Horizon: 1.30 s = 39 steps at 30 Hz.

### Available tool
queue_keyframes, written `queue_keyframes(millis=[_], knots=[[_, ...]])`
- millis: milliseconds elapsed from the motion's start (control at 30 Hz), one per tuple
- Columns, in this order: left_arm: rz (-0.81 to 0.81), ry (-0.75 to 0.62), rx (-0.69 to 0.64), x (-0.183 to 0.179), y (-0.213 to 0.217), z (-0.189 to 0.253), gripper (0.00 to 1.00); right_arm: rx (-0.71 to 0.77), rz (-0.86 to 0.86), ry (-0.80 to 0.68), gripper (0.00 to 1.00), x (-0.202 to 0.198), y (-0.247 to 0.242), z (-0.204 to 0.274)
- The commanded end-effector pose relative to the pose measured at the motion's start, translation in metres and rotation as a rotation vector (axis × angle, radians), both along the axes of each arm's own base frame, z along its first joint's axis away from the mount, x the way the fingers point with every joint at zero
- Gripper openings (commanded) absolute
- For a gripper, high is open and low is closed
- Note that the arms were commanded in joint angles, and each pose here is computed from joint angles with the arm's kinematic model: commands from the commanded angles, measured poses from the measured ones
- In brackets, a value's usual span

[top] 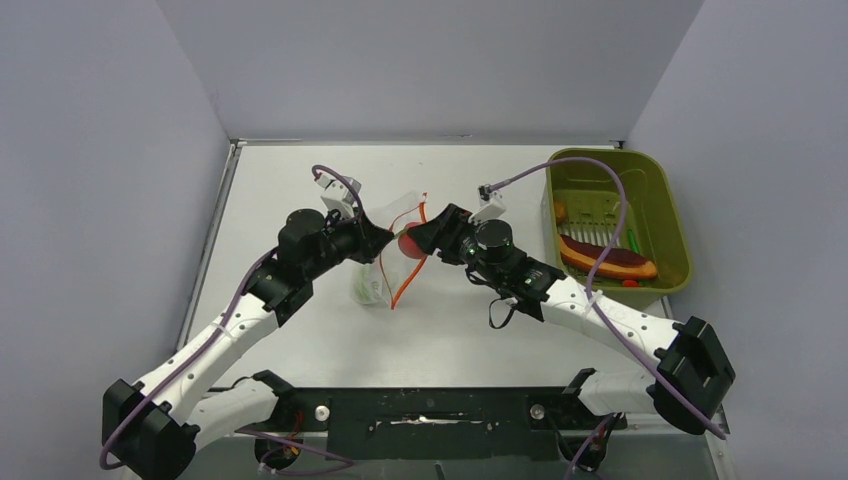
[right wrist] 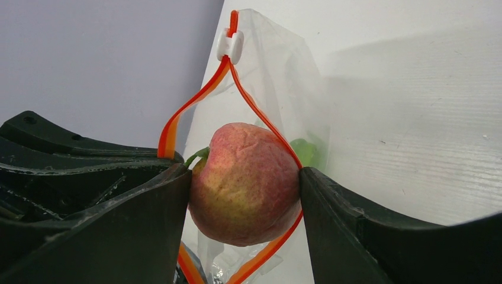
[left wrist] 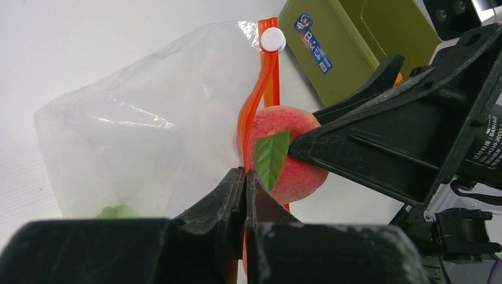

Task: Place the food in the zip-top bag and seal the zipper
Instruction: Place the fake fruit in the zipper food storage bag.

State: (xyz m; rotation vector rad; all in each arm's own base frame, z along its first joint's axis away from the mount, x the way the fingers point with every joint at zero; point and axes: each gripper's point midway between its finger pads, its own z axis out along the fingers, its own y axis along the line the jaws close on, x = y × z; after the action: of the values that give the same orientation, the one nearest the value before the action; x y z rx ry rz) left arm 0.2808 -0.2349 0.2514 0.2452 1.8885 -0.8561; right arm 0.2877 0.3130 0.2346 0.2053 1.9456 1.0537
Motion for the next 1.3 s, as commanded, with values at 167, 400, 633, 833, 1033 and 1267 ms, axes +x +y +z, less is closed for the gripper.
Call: queue_keyframes(millis=[167,400,633,833,1033,1267], knots=[[-0.003,-0.103,-0.079,0.000,-0.002,0.042,0.00,0.033,0.012,-0.062,0.70,0.003,0.008,0.037],[-0.001,-0.097,-0.077,0.000,-0.002,0.040,0.00,0.021,0.046,-0.076,0.75,0.001,0.012,0.044],[0.012,-0.092,-0.072,0.001,0.000,0.037,0.00,0.003,0.054,-0.095,0.73,-0.004,0.009,0.055],[0.016,-0.089,-0.066,0.001,0.001,0.035,0.00,-0.103,0.026,-0.092,0.65,-0.008,-0.010,0.045],[0.022,-0.091,-0.064,0.003,0.001,0.033,0.00,-0.118,0.045,-0.069,0.53,-0.011,-0.008,0.031],[0.021,-0.088,-0.058,0.004,0.000,0.032,0.00,-0.110,0.136,-0.053,0.48,-0.011,0.016,0.023]])
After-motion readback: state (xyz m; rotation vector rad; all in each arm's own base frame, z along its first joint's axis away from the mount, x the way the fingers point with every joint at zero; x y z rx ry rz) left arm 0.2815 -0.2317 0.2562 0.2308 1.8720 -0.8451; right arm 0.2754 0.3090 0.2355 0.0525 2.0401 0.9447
